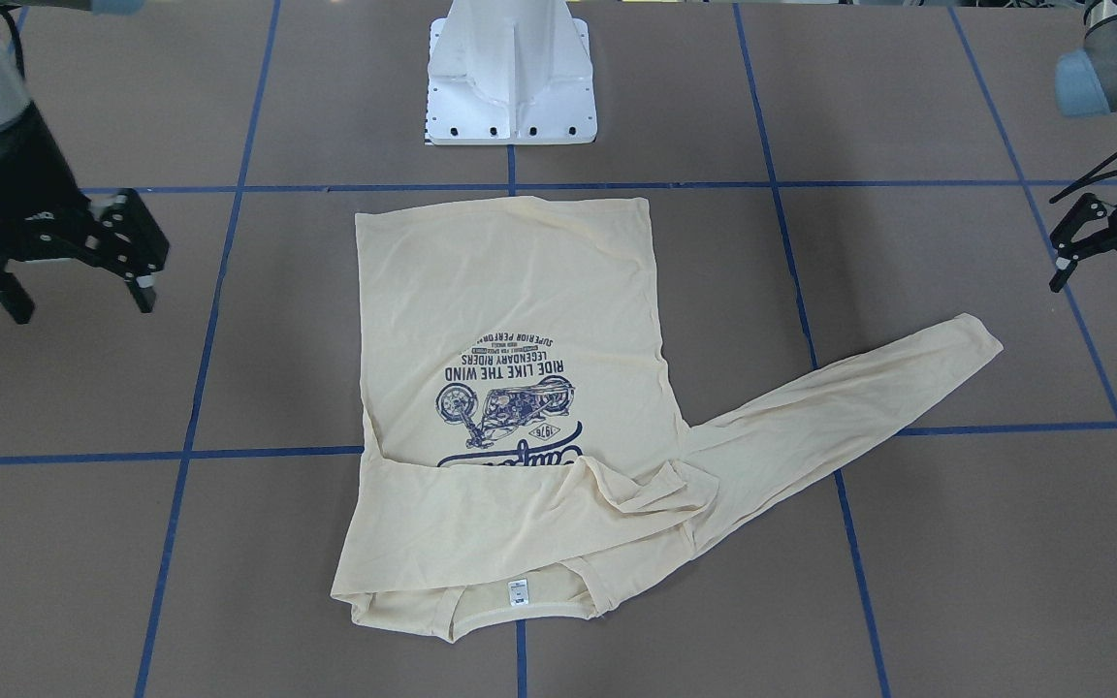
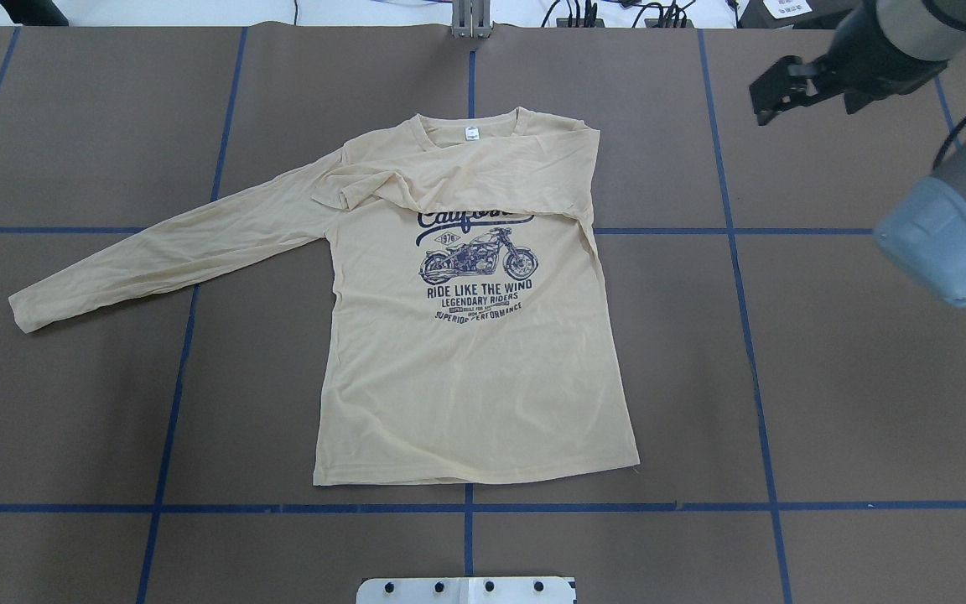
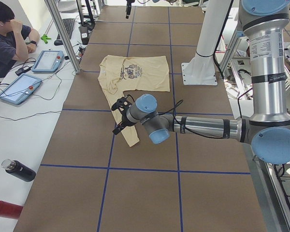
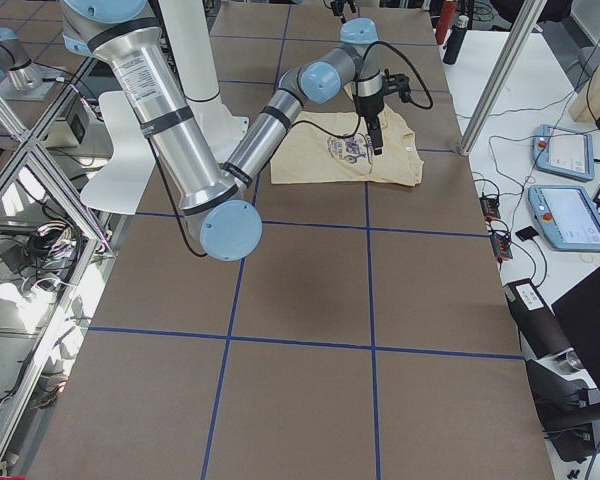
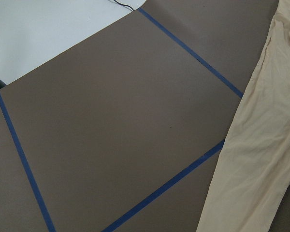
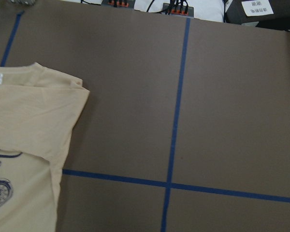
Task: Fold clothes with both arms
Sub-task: 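Release the sleeve and withdraw the right gripper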
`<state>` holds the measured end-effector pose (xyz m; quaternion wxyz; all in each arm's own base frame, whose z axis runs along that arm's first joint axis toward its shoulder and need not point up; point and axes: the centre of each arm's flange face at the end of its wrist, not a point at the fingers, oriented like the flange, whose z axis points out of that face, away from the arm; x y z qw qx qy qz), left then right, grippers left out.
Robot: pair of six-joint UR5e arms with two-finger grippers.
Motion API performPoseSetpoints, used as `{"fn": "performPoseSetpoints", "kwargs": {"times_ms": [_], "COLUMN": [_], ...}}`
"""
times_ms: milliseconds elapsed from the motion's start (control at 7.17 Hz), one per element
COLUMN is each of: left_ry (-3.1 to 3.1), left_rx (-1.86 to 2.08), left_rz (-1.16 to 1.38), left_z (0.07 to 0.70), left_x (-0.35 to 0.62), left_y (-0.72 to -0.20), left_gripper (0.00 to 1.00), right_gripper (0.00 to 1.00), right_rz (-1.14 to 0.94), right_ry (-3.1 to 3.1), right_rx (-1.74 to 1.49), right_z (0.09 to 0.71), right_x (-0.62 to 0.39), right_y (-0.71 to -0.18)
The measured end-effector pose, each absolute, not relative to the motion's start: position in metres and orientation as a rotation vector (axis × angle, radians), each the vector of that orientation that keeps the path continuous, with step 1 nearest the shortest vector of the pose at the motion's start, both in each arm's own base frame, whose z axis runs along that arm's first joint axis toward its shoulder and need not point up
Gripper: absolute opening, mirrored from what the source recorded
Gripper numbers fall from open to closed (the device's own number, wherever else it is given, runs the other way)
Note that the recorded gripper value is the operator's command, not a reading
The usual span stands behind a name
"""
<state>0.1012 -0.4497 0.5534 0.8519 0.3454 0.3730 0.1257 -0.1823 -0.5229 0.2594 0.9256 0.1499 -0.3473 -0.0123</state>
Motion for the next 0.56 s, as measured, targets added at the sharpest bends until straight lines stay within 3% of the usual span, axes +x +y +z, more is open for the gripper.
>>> {"fn": "performPoseSetpoints", "kwargs": {"times_ms": [279,558], "left_ry": [0.786,0.767], "left_rx": [0.664,0.63], "left_rz": [0.215,0.188], "left_z": [0.571,0.601], "left_x": [0.141,0.171], "left_y": [-0.442,-0.433], "left_gripper": [0.98,0.98], "right_gripper": [0.99,0.99], "right_rz": [-0.081,-0.075], "right_ry": [-0.737,-0.75], "right_rx": [0.293,0.279], "right_z": [0.353,0.402], "right_x": [-0.11,-0.073], "right_y": [-0.497,-0.477]}}
